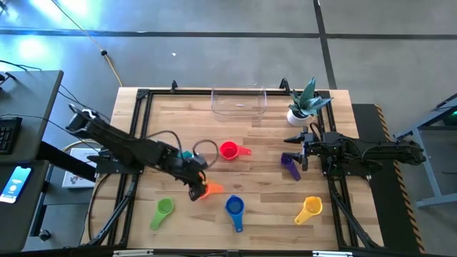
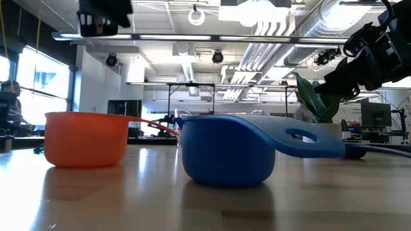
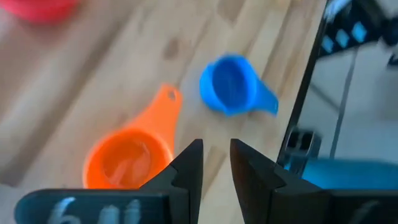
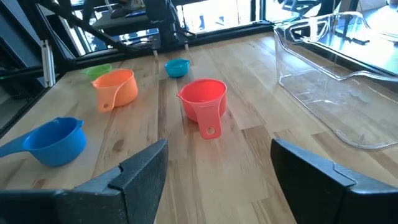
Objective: Nest measuring cups in basket
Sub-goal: Stack the red measuring cup on top of the orange measuring cup, then stack the blue measuring cup on top of the red measuring cup
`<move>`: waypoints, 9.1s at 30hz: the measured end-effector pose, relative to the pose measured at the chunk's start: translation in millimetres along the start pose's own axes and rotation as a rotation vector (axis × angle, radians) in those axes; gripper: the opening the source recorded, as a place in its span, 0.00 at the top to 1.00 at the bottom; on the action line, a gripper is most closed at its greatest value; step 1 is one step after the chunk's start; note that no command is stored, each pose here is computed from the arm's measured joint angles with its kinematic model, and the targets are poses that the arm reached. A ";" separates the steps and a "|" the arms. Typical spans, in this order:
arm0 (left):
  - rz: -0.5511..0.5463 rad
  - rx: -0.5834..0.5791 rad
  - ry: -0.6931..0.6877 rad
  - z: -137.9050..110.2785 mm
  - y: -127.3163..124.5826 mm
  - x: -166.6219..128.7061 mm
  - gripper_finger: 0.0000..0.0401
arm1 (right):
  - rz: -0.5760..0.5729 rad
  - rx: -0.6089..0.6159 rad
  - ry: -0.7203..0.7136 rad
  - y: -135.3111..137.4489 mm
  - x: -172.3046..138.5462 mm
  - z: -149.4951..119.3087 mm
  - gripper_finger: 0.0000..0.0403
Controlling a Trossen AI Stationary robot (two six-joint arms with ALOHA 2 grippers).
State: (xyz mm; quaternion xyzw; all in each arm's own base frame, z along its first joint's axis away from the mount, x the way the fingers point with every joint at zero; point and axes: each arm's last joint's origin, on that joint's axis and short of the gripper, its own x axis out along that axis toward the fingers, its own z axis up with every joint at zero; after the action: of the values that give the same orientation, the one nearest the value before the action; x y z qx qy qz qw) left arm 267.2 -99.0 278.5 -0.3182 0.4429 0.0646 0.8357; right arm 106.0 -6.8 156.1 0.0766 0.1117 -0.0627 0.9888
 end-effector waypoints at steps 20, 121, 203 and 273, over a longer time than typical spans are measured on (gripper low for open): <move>0.020 -0.161 -0.368 40.4 27.9 -54.8 0.83 | 0.009 0.134 -0.043 0.6 -0.1 4.2 0.32; 0.233 0.041 -0.481 3.4 76.9 -151.9 0.83 | -0.118 -0.027 0.627 -4.6 269.0 64.2 0.32; 0.273 0.037 -0.513 4.1 78.1 -152.5 0.83 | 0.000 0.517 0.470 142.9 333.1 93.9 1.00; 0.192 0.112 -0.422 1.7 75.7 -150.7 0.83 | -0.103 0.617 0.624 154.0 282.8 126.5 0.71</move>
State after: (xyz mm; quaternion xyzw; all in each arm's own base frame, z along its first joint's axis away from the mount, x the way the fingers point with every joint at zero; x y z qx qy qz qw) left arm 148.6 -12.1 361.1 -0.2074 0.2895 0.1842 0.9161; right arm 428.0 93.0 233.9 0.3781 0.3845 -0.1160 0.8341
